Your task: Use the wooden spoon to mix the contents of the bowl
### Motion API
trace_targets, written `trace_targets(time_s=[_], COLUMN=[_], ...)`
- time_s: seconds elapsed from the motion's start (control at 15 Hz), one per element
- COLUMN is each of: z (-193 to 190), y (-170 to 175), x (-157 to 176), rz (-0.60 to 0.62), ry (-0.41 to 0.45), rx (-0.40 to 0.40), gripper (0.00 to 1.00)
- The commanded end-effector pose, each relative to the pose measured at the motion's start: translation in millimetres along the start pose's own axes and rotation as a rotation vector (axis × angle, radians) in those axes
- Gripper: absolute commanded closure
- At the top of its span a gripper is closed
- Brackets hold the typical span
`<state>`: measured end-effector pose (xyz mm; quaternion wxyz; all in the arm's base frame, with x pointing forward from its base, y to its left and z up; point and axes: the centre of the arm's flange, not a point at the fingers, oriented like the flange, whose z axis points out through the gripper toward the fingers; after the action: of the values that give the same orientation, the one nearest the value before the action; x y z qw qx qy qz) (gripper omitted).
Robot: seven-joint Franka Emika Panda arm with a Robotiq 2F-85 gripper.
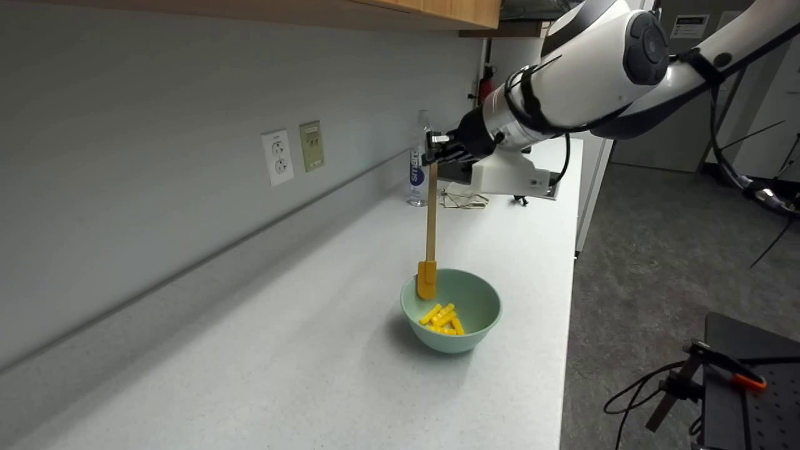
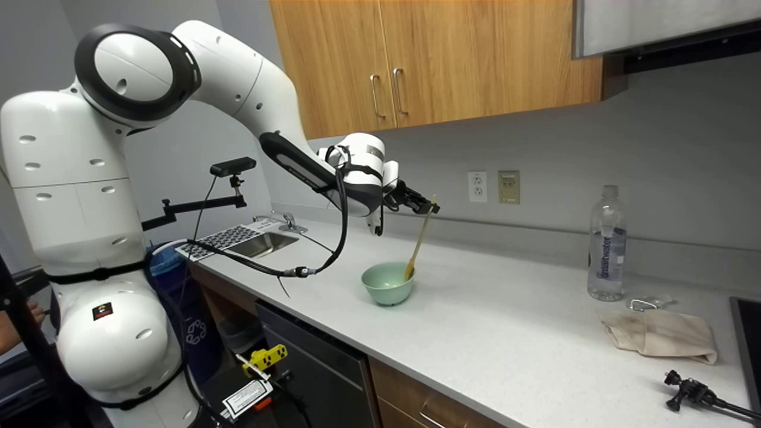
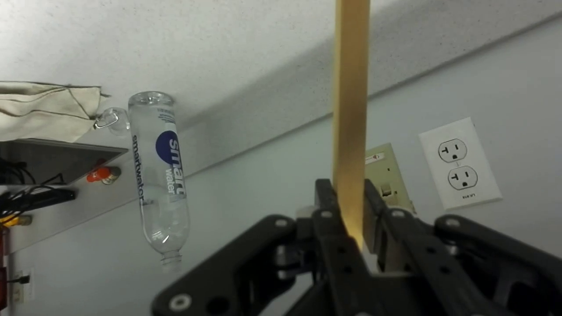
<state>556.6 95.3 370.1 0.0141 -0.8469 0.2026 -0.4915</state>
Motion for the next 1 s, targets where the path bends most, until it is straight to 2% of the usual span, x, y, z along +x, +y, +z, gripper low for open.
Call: trace_targets(time_s=[0.0, 0.4, 0.73, 0.93], z=[-7, -8, -6, -4], y=[6, 11, 15, 17], x=[-20, -34, -42, -41], rz=[0.000, 0.000, 0.061, 0.113], ry=[0.009, -0.027, -0.149, -0.185], rx=[0.000, -0.007, -0.033, -0.053], gripper=[0.96, 0.96, 0.96, 0.96])
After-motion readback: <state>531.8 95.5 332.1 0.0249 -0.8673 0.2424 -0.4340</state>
